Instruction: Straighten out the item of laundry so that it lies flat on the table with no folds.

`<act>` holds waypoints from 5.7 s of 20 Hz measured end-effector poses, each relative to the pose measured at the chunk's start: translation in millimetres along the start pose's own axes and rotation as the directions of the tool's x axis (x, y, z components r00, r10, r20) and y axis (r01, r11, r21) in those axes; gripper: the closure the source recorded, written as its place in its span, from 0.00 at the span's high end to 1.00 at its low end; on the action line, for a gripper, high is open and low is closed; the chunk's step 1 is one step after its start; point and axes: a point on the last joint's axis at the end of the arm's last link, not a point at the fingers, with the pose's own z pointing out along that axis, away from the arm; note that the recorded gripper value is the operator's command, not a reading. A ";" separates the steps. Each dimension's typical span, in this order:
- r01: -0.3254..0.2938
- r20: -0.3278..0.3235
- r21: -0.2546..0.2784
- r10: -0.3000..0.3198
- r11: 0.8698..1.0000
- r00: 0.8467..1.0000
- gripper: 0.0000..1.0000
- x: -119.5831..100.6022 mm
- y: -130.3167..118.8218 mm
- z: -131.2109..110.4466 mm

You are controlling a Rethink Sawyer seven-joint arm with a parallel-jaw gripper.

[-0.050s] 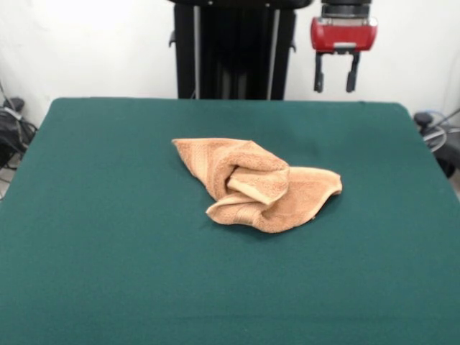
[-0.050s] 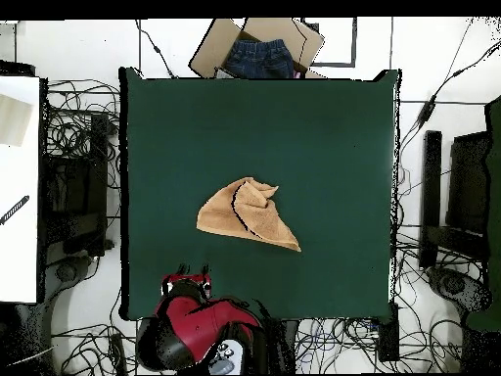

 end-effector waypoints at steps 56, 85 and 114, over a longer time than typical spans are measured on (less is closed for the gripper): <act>0.007 -0.090 -0.014 -0.009 1.000 0.996 1.00 30.0 6.7 21.8; 0.012 -0.090 -0.016 -0.014 1.000 0.996 1.00 30.7 8.7 21.5; 0.012 -0.090 -0.016 -0.014 1.000 0.996 1.00 30.7 8.7 21.6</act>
